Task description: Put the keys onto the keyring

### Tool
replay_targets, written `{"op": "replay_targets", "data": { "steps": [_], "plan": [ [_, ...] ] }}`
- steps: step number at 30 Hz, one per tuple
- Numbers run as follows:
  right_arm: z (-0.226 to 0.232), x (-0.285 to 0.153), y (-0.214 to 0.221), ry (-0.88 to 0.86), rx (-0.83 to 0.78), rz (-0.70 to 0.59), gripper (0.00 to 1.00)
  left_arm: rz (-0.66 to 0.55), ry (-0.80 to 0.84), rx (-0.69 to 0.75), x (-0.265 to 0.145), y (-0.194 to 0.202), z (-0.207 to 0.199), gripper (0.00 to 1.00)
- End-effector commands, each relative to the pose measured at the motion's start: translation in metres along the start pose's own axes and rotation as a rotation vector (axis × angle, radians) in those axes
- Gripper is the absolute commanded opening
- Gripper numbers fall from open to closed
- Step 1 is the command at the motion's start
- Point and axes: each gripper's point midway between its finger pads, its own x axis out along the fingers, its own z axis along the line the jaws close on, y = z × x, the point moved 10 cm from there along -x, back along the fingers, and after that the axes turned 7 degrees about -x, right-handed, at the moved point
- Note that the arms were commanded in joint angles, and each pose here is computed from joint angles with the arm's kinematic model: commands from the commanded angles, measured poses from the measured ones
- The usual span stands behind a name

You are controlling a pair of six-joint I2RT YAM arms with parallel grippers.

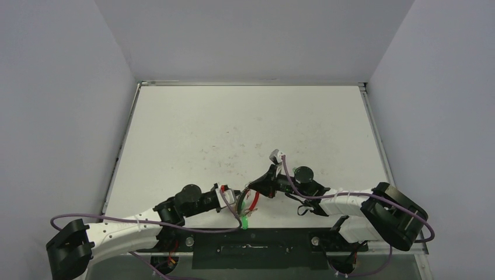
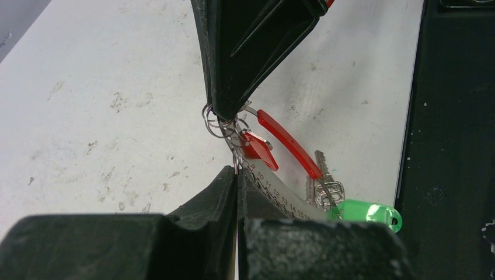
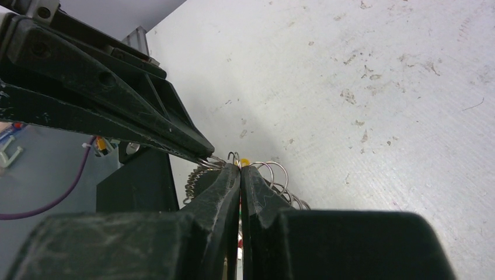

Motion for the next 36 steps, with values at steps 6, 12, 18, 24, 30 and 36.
{"op": "replay_targets", "data": {
  "steps": [6,12,18,24,30,36],
  "plan": [
    [-0.014,0.009,-0.007,0.026,-0.113,-0.037,0.18,0.025,-0.045,-0.077,0.005,-0.010,0.002,0.00],
    [-0.013,0.003,-0.015,0.041,-0.222,-0.044,0.52,0.042,-0.032,-0.067,0.008,-0.007,0.002,0.00],
    [-0.011,0.004,-0.020,-0.064,-0.434,0.045,0.54,0.050,-0.021,-0.054,0.010,-0.003,0.001,0.00],
    [-0.007,0.014,-0.015,-0.204,-0.620,0.118,0.54,0.057,-0.012,-0.055,0.012,-0.002,0.001,0.00],
    [-0.005,0.034,0.002,-0.301,-0.738,0.199,0.54,0.061,-0.010,-0.055,0.012,-0.001,0.000,0.00],
    [-0.004,0.051,0.009,-0.345,-0.764,0.219,0.47,0.060,-0.008,-0.055,0.011,-0.001,0.000,0.00]
  ]
}}
